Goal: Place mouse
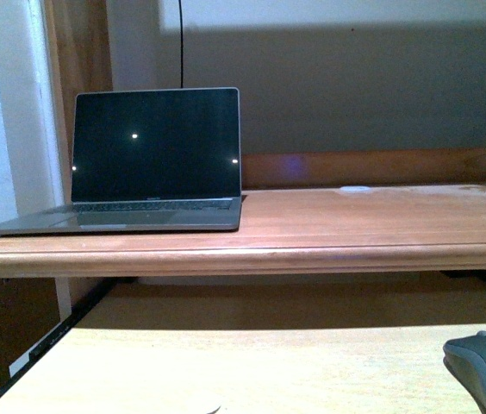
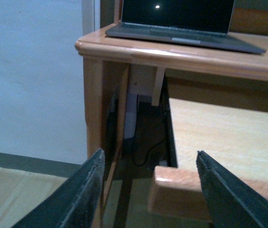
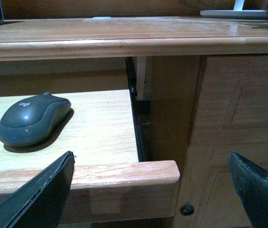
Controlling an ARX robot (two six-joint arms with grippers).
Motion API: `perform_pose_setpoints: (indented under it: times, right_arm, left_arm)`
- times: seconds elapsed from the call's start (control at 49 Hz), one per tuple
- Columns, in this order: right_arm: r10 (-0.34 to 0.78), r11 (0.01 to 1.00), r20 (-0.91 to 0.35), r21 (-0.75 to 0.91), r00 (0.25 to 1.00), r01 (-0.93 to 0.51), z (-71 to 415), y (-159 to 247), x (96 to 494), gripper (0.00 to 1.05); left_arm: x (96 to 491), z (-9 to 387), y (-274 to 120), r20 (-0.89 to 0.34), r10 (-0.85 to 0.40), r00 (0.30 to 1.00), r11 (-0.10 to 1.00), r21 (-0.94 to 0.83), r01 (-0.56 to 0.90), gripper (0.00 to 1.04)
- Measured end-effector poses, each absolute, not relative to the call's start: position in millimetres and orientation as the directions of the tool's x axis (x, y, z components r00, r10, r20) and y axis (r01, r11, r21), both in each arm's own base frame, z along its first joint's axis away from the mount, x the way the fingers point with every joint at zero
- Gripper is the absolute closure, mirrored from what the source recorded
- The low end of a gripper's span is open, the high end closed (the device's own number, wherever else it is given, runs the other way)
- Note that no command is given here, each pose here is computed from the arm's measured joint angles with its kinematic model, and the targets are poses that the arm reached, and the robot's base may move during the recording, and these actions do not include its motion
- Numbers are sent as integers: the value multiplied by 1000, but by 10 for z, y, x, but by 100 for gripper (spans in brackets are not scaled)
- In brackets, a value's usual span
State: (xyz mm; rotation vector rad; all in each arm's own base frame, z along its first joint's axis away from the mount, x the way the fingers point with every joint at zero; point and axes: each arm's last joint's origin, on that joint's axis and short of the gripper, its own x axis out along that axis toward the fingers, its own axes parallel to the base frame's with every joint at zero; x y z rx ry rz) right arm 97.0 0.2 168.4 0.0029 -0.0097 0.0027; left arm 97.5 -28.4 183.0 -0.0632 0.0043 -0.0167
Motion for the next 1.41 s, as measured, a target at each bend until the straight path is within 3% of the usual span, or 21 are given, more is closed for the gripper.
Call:
perform_pose_setpoints:
  times: [0.184, 0.306, 0.551, 0.816, 1.061, 1.122, 1.408]
  right_arm:
    - [3, 1000, 10, 3, 1000, -3, 1684, 2, 970, 7]
    - [58, 988, -8, 142, 998, -56, 1763, 33, 1038, 7]
    - [26, 980, 86, 193, 996, -43, 2276, 89, 1310, 7]
    - [203, 972, -41, 133, 978, -196, 2366, 502, 1612, 7]
    - [262, 963, -197, -15, 945, -270, 2277, 857, 1769, 7]
    - [252, 960, -230, -61, 940, -272, 2267, 937, 1817, 7]
    - [179, 962, -344, -133, 922, -237, 2255, 1092, 2020, 7]
  left_arm:
    - [976, 1774, -191, 0, -16, 1000, 1000, -23, 16, 77]
    - [973, 1679, -132, 6, -11, 1000, 1000, -20, 12, 103]
    - [976, 1659, -7, 3, -2, 1000, 1000, -11, 2, 102]
    - [976, 1659, -5, 3, -3, 1000, 1000, -11, 3, 102]
    - [976, 1659, -5, 3, -3, 1000, 1000, -11, 3, 64]
    - [976, 1659, -5, 3, -3, 1000, 1000, -11, 3, 50]
    - [976, 1659, -5, 3, -3, 1000, 1000, -10, 3, 7]
